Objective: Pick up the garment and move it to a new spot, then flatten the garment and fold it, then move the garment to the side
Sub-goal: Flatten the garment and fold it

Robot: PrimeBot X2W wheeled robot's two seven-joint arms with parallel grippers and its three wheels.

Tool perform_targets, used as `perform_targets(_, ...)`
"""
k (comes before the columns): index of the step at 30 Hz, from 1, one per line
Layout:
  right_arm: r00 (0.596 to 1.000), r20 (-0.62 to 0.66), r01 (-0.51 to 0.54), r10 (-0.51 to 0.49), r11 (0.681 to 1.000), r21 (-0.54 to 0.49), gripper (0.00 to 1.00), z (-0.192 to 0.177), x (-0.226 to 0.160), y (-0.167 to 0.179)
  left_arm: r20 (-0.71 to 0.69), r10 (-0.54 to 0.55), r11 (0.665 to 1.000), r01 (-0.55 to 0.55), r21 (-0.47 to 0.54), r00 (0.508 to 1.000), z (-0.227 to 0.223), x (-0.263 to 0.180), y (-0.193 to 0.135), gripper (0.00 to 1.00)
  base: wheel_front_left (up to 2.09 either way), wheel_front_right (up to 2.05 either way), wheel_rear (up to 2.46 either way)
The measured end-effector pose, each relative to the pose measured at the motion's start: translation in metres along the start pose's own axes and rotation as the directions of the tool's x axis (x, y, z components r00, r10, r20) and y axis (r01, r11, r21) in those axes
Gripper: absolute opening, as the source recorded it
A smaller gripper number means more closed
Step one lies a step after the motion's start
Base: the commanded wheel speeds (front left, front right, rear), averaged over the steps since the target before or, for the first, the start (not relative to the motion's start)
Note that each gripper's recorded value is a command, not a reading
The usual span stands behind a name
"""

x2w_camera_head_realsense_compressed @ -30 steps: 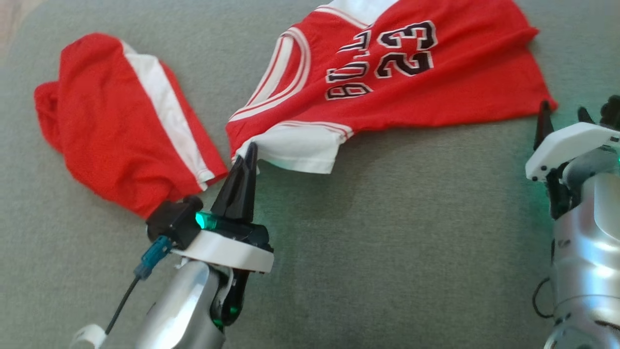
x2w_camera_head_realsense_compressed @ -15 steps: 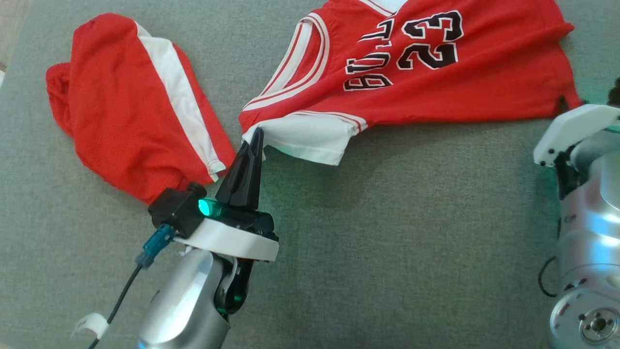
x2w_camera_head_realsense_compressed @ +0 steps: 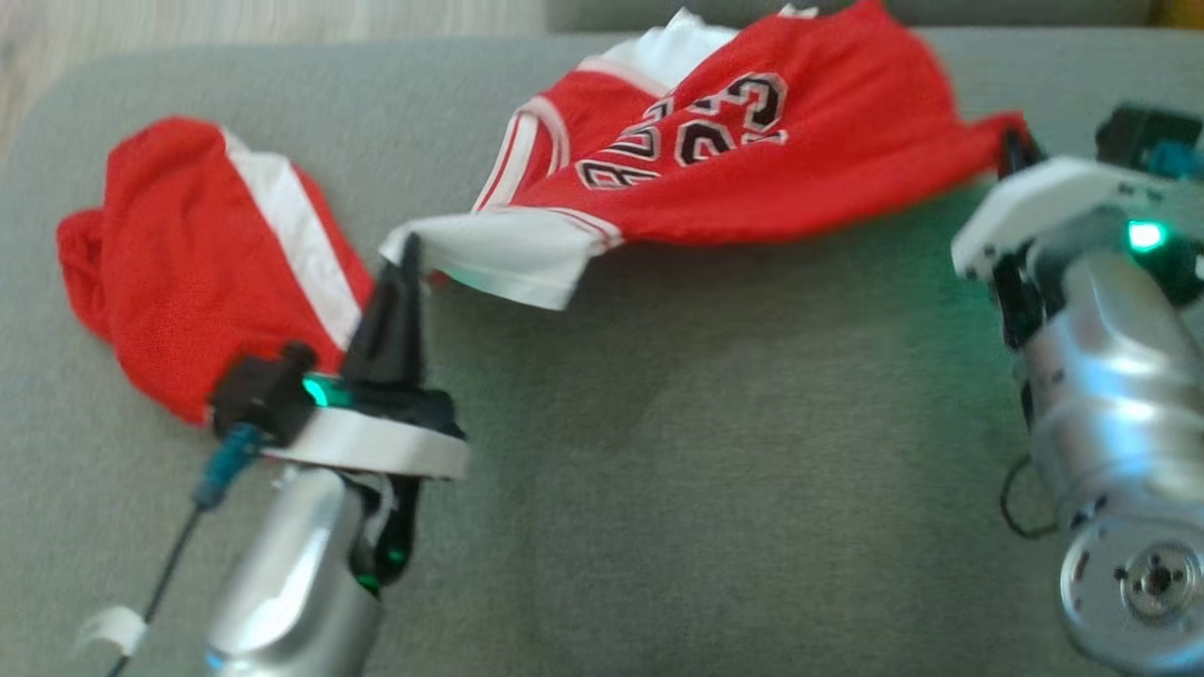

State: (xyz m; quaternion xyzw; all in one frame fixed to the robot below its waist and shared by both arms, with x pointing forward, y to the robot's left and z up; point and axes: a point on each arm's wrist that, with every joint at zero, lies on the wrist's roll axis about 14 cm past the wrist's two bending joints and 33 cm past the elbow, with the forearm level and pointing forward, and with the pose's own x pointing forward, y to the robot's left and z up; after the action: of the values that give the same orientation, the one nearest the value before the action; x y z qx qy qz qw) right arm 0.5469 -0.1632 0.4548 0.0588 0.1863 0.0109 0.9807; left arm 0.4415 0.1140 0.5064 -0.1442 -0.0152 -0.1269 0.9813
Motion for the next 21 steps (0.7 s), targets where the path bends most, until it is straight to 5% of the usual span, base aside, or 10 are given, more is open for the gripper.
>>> perform_targets(9,0.921,0.386,-0.054,0.059,0.998,-0.024,0.0,0.138,-0.055,0.013,0.3,-0.124,0.991,0.102,0.086,0.946,0.135,0.023,-0.033,0.0,0.0,0.0,0.0)
perform_targets(12,0.849,0.521,-0.065,0.09,0.996,-0.066,0.0,0.187,-0.087,0.019,0.406,-0.186,0.981,0.145,0.131,0.895,0.188,0.018,-0.057,0.0,0.0,0.0,0.0)
perform_targets(18,0.638,0.754,-0.059,0.157,0.986,-0.155,0.0,0.261,-0.169,0.015,0.585,-0.268,0.963,0.202,0.177,0.766,0.276,-0.014,-0.098,0.0,0.0,0.0,0.0)
perform_targets(21,0.606,0.781,-0.037,0.152,0.986,-0.163,0.0,0.264,-0.199,-0.005,0.631,-0.293,0.956,0.235,0.176,0.719,0.302,-0.032,-0.114,0.0,0.0,0.0,0.0)
